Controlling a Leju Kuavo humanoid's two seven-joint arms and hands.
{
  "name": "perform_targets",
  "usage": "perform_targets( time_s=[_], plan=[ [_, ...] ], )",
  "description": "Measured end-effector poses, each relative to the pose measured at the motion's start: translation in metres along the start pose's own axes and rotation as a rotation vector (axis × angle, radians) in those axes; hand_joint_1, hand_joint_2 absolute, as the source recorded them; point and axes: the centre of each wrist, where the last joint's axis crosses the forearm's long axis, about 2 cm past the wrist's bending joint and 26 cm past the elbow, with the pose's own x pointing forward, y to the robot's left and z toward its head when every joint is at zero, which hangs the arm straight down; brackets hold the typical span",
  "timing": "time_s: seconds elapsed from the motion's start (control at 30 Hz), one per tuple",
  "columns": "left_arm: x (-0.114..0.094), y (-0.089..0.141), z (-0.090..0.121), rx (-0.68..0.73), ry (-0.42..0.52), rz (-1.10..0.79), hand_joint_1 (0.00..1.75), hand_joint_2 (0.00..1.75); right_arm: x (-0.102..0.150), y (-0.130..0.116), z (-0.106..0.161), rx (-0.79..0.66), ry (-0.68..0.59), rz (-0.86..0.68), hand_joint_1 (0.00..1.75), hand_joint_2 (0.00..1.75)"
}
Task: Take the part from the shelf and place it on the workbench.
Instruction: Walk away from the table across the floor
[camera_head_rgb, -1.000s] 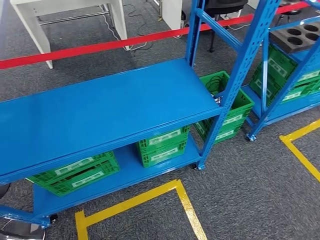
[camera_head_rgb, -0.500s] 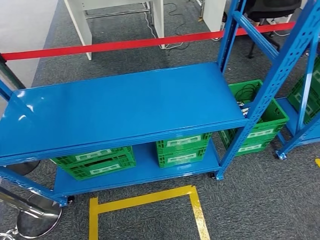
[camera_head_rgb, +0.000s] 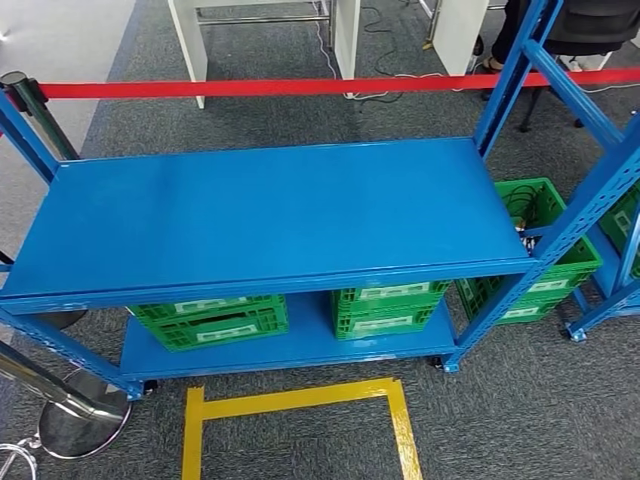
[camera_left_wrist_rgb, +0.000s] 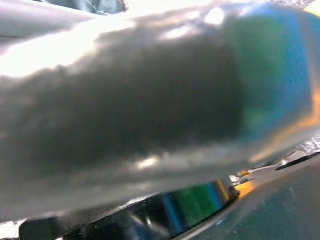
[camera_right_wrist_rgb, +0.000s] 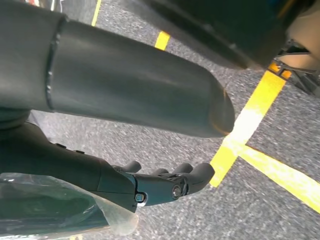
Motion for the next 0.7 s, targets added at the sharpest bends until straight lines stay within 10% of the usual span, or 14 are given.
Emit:
perform_targets(
  time_s=[0.1,0.43,0.57,0.7],
  plan=[
    [-0.0009,0.0014,-0.0003,0.003,-0.009,-0.001,0.00,1.75,-0.0007,0.0003,0.0001,0.001,0.005,-0.007,0.00,1.75],
    [-0.0019,0.0034,-0.0007,0.000,0.008,0.008,0.00,1.75,-0.0014,0.0010,0.0001,0.032,0.010,-0.057,0.00,1.75],
    [-0.0022,0.0038,-0.0007,0.011,-0.007,0.007,0.00,0.00,-0.0024,0.0006,-0.0001,0.036,0.000,-0.110,0.00,0.00],
    [-0.0024,0.0041,-0.0008,0.009,-0.033,-0.009,0.00,0.00,-0.0027,0.0009,-0.0001,0.059,-0.012,-0.108,0.00,0.00]
  ],
)
